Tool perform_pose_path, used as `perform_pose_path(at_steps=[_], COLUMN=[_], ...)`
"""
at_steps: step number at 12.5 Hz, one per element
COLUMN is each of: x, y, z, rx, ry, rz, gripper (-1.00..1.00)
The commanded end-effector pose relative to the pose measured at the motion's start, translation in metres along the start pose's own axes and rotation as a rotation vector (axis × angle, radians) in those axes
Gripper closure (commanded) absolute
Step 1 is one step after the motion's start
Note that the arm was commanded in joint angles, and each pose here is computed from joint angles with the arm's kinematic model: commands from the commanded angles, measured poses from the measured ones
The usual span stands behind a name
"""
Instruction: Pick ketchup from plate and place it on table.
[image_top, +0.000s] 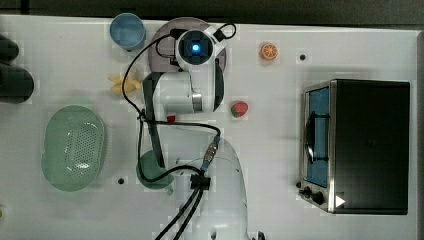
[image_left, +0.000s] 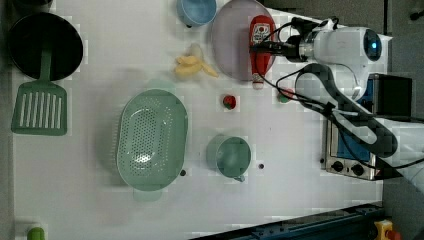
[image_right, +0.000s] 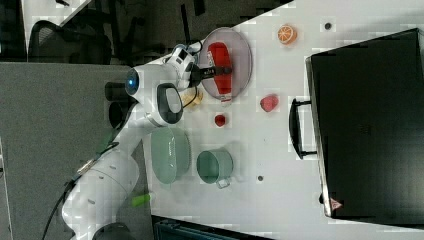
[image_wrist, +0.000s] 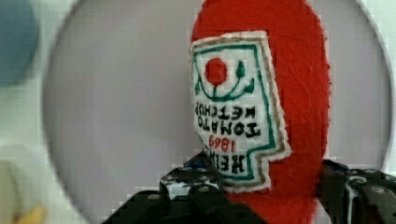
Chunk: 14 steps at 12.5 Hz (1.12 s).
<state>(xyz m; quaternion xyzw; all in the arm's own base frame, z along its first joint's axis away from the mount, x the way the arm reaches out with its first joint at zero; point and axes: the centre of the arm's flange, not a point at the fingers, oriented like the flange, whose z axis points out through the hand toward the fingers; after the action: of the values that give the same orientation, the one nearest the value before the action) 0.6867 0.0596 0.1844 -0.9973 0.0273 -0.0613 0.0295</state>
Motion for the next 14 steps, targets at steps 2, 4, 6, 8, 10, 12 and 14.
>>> perform_pose_path(at_steps=[2,4,6,8,10,12,14], x=[0.024,0.02,0.004,-0.016,-0.037,-0.065,-0.096], y=[-0.001,0.007,0.022,0.042,0.067,0.09,0.097], z=[-0.144,-0.195,-0.241,-0.275,-0.296,-0.297,-0.283], rx=[0.04,0.043,0.024,0.005,-0.009,-0.017,-0.02], ry=[0.053,0.039,-0.03,-0.1,-0.109,-0.131,-0.172], rz=[0.039,0.057,0.074,0.102,0.144,0.184,0.199], gripper=[-0.2,-0.2,-0.2,-0.2,-0.2,-0.2,-0.2])
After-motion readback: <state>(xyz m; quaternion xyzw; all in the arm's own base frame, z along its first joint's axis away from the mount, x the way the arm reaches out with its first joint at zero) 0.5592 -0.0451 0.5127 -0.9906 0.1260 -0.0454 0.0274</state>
